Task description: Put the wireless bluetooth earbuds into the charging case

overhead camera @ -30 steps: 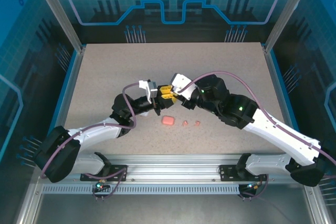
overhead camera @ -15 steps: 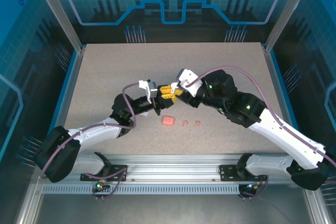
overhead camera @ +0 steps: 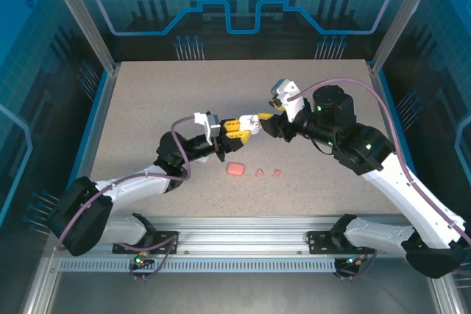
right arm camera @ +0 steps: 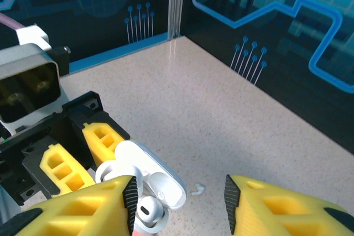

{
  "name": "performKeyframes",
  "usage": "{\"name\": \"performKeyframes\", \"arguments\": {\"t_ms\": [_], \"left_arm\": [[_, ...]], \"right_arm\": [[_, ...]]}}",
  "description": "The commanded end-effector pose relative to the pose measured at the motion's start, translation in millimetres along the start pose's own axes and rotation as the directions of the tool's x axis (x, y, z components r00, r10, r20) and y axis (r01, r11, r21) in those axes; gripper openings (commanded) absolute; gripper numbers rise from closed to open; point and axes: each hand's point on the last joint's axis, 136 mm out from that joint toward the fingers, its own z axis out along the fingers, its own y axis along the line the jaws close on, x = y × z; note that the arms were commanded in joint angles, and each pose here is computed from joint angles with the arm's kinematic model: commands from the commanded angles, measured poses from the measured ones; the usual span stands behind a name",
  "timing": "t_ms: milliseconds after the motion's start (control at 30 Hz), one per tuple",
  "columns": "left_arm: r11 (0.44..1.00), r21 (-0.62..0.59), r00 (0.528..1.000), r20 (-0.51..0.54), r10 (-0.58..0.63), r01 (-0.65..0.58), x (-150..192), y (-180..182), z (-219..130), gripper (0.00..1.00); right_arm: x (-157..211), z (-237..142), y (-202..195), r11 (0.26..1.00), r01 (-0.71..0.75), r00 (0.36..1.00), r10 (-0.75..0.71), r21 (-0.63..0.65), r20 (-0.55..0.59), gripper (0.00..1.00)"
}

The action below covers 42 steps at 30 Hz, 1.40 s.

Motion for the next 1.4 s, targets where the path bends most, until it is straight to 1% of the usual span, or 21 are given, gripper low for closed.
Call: {"name": "performKeyframes", "arguments": {"t_ms": [0, 100, 367, 667, 1000, 1367], "left_arm": [[0.999, 0.011, 0.997, 0.054, 0.048, -0.049, -15, -7, -3, 0.0], [0.999, 0.012, 0.997, 0.054, 0.046, -0.047, -14, -7, -3, 0.0], [0.999, 0.012, 0.997, 0.057, 0.05, -0.05, -16, -8, -4, 0.0], [0.998, 0.007, 0.997, 0.056, 0.056, -0.056, -15, -8, -5, 0.0], [0.998, 0.006, 0.997, 0.057, 0.056, -0.056, -16, -8, -5, 0.0], [0.998, 0.001, 0.997, 0.057, 0.058, -0.058, -16, -6, -4, 0.0]], "right_arm": [[5, 1, -9, 0.998, -0.053, 0.997, 0.055, 0.042, -0.055, 0.47], [8, 6, -15, 0.996, -0.053, 0.994, 0.059, 0.073, -0.09, 0.5], [19, 23, -9, 0.998, -0.051, 0.987, 0.054, 0.026, -0.148, 0.55], [27, 28, 0, 0.998, -0.051, 0.985, 0.047, -0.024, -0.164, 0.57], [36, 32, 8, 0.996, -0.052, 0.981, 0.038, -0.066, -0.19, 0.58], [37, 31, 9, 0.996, -0.055, 0.98, 0.04, -0.074, -0.194, 0.58]]}}
